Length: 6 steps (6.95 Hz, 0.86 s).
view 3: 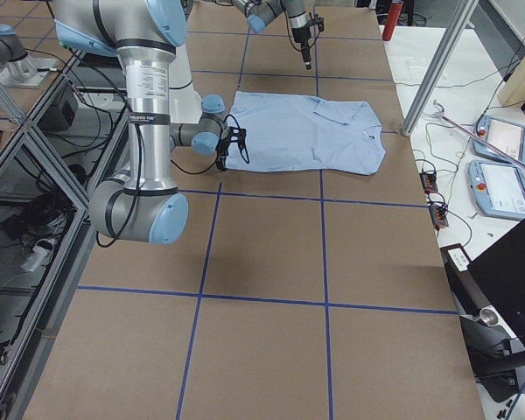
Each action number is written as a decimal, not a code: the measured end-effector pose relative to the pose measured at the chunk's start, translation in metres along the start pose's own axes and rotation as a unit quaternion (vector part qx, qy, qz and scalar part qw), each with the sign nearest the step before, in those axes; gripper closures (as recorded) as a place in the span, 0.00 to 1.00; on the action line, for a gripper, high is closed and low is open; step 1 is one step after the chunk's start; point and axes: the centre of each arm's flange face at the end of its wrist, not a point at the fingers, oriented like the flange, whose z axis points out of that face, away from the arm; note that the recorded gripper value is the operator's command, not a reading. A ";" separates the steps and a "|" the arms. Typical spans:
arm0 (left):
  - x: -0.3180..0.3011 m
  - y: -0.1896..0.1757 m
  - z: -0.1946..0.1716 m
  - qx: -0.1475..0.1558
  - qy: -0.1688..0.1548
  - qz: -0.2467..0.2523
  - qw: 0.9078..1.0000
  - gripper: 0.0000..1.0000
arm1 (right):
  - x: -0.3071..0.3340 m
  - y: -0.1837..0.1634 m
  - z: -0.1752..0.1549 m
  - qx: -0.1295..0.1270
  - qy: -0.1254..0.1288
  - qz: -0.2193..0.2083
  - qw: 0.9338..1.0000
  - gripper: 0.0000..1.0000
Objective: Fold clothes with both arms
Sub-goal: 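Move the left gripper down to the hem corner nearest it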
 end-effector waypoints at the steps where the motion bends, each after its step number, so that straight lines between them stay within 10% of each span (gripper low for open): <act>1: 0.000 0.000 0.000 0.000 0.000 0.000 1.000 0.00 | 0.000 0.000 0.000 -0.001 0.000 0.000 1.000 0.72; 3: 0.000 0.000 0.000 0.000 0.000 0.000 1.000 0.00 | 0.002 0.000 -0.001 -0.002 0.001 0.000 1.000 0.97; 6: -0.001 0.000 0.001 0.000 -0.001 0.000 1.000 0.00 | 0.002 0.000 -0.001 -0.003 0.000 0.000 1.000 1.00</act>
